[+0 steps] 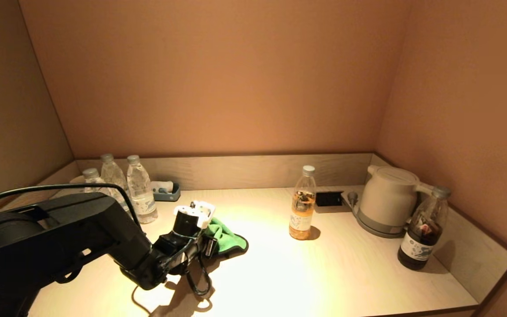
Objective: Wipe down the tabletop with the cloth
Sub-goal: Sweep the stains on the table
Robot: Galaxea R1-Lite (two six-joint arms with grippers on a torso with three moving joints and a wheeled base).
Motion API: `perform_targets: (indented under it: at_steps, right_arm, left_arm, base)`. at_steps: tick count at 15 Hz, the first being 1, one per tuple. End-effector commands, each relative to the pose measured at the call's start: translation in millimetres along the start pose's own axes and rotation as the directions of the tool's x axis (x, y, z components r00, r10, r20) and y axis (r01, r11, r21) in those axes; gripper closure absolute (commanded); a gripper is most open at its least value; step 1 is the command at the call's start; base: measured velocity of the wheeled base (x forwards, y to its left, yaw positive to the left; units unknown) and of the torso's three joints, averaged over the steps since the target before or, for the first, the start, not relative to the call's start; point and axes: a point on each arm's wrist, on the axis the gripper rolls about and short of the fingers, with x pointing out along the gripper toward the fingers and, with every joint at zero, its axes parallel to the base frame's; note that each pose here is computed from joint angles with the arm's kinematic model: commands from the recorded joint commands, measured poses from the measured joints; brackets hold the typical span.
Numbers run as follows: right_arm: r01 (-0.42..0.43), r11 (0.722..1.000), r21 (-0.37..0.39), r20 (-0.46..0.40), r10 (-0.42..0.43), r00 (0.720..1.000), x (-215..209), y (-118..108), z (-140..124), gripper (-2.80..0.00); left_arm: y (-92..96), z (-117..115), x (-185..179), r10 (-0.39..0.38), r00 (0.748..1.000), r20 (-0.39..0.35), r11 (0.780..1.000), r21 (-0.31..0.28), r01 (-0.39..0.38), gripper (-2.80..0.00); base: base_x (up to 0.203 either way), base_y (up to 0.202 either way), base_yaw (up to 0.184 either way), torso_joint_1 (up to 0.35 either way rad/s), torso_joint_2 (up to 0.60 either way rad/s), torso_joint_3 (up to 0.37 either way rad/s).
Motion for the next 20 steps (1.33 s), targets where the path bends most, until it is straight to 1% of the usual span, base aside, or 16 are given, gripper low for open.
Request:
perform_targets:
  at_steps: [1,2,3,4,5,6,7,9,11,12,13,15,16,18,19,20]
  right_arm:
    - [-0.001,1.000,0.000,-0.001,0.001,1.000,0,0,0,0.00]
    - [-0.001,1.000,0.000,-0.001,0.001,1.000,0,0,0,0.00]
    - [-0.001,1.000,0.000,-0.001,0.001,1.000,0,0,0,0.00]
    - [-0.001,1.000,0.000,-0.001,0.001,1.000,0,0,0,0.00]
    - [-0.001,1.000,0.000,-0.001,0.001,1.000,0,0,0,0.00]
    - [-0.001,1.000,0.000,-0.001,0.001,1.000,0,0,0,0.00]
    - [-0.001,1.000,0.000,-0.001,0.001,1.000,0,0,0,0.00]
    - [-0.001,1.000,0.000,-0.001,0.001,1.000,0,0,0,0.00]
    - [-0.001,1.000,0.000,-0.001,0.001,1.000,0,0,0,0.00]
    - [-0.001,1.000,0.000,-0.001,0.001,1.000,0,0,0,0.00]
    - [-0.001,1.000,0.000,-0.001,0.001,1.000,0,0,0,0.00]
    - [-0.001,1.000,0.000,-0.001,0.001,1.000,0,0,0,0.00]
    - [-0.001,1.000,0.000,-0.001,0.001,1.000,0,0,0,0.00]
    - [-0.001,1.000,0.000,-0.001,0.001,1.000,0,0,0,0.00]
    - [0.001,1.000,0.001,-0.001,-0.001,1.000,0,0,0,0.00]
    - [-0.001,1.000,0.000,-0.001,0.001,1.000,0,0,0,0.00]
  left_arm:
    - [-11.2,2,3,-0.015,1.000,0.014,1.000,0.012,0.015,0.00]
    - [-25.1,4,-1,-0.043,0.999,0.021,0.999,0.029,0.043,0.00]
    - [-46.1,6,-10,-0.087,0.996,0.031,0.995,0.056,0.085,0.00]
    - [-56.0,7,-15,-0.106,0.994,0.036,0.992,0.069,0.103,0.00]
    - [-76.4,4,-29,-0.149,0.988,0.035,0.984,0.103,0.144,0.00]
    - [-85.5,1,-38,-0.167,0.985,0.029,0.979,0.122,0.163,0.00]
    - [-87.8,1,-42,-0.174,0.984,0.031,0.978,0.124,0.169,0.00]
    - [-98.0,-5,-69,-0.219,0.976,0.017,0.965,0.154,0.214,0.00]
    - [-98.9,-4,-73,-0.224,0.974,0.024,0.964,0.150,0.218,0.00]
    - [-94.8,-7,-80,-0.221,0.975,0.025,0.966,0.146,0.216,0.00]
    - [-87.0,-19,-87,-0.205,0.979,-0.002,0.967,0.153,0.203,0.00]
    - [-57.2,-64,-107,-0.139,0.985,-0.103,0.970,0.187,0.157,0.00]
    - [-43.0,-78,-116,-0.108,0.986,-0.126,0.973,0.191,0.131,0.00]
    - [-13.4,-97,-123,-0.008,0.992,-0.126,0.986,0.165,0.029,0.00]
    - [-0.5,-101,-121,0.058,0.992,-0.115,0.988,0.150,-0.041,0.00]
    - [10.9,-105,-115,0.122,0.985,-0.119,0.982,0.155,-0.103,0.00]
  base:
    - [0.000,0.000,0.000,0.000,0.00,0.000]
    - [0.000,0.000,0.000,0.000,0.00,0.000]
    - [0.000,0.000,0.000,0.000,0.00,0.000]
    - [0.000,0.000,0.000,0.000,0.00,0.000]
    - [0.000,0.000,0.000,0.000,0.00,0.000]
    - [0.000,0.000,0.000,0.000,0.00,0.000]
    - [0.000,0.000,0.000,0.000,0.00,0.000]
    - [0.000,0.000,0.000,0.000,0.00,0.000]
    - [0.000,0.000,0.000,0.000,0.00,0.000]
    - [0.000,0.000,0.000,0.000,0.00,0.000]
    - [0.000,0.000,0.000,0.000,0.00,0.000]
    - [0.000,0.000,0.000,0.000,0.00,0.000]
    - [0.000,0.000,0.000,0.000,0.00,0.000]
    - [0.000,0.000,0.000,0.000,0.00,0.000]
    - [0.000,0.000,0.000,0.000,0.00,0.000]
    - [0.000,0.000,0.000,0.000,0.00,0.000]
